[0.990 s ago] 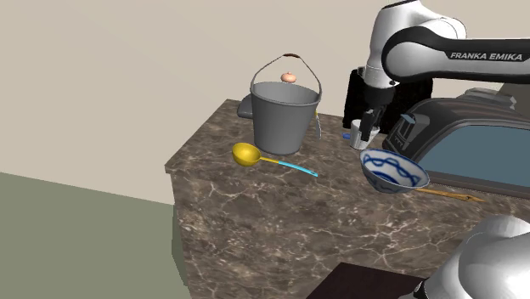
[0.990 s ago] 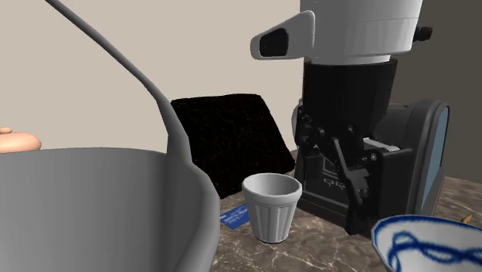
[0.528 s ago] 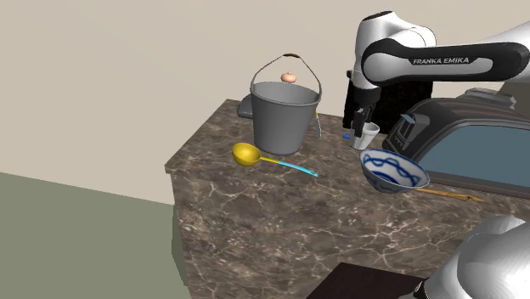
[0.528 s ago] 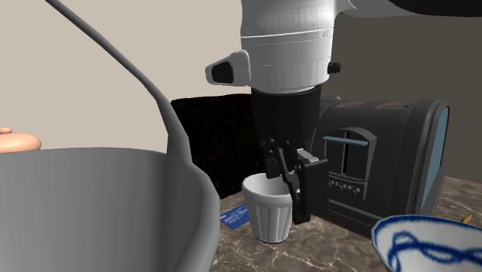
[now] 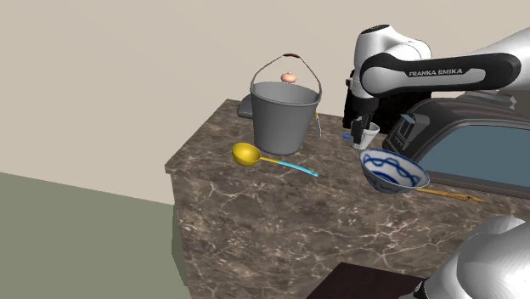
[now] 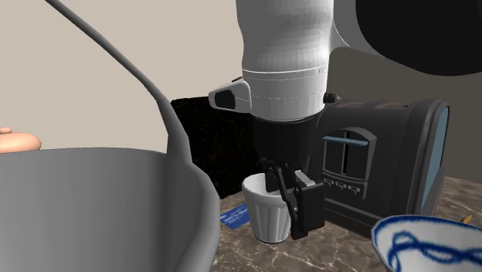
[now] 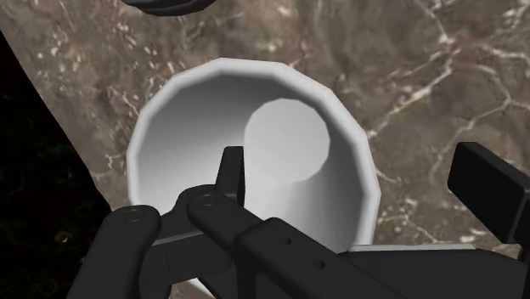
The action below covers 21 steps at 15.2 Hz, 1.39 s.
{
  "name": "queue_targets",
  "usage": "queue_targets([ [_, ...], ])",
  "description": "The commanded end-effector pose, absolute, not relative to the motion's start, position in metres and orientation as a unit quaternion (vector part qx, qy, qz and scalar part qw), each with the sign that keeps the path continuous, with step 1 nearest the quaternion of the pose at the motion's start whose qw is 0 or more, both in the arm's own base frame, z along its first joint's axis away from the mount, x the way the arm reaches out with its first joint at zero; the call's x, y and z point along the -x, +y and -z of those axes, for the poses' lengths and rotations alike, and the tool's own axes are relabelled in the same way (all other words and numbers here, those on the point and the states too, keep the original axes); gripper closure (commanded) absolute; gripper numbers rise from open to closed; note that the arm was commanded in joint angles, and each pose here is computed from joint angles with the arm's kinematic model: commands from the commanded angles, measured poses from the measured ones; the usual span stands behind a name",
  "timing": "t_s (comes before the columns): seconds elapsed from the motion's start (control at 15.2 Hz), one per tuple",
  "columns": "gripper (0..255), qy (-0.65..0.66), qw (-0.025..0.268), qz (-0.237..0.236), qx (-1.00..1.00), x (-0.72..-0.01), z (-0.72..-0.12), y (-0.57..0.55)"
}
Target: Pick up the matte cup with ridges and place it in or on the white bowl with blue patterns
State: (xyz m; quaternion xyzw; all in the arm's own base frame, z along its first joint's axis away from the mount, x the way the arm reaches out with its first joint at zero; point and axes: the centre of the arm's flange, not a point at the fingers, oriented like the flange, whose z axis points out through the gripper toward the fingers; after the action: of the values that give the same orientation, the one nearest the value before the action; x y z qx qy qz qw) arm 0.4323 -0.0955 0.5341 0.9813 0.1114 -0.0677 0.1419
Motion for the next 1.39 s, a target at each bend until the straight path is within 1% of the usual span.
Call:
queue_targets([
  [0.0, 0, 0.111, 0.142, 0.068, -0.981, -0.432, -0.534, -0.096],
  [0.2, 0, 0.111, 0.142, 0.068, -0.981, -0.432, -0.534, -0.095],
  [0.26, 255, 0.111, 0.142, 0.068, -0.981, -0.432, -0.534, -0.095],
  [0.86, 255, 0.111, 0.142, 0.068, -0.981, -0.432, -0.534, -0.096],
  [1.32, 255, 0.111, 0.142, 0.068, -0.981, -0.432, -0.571, -0.096],
])
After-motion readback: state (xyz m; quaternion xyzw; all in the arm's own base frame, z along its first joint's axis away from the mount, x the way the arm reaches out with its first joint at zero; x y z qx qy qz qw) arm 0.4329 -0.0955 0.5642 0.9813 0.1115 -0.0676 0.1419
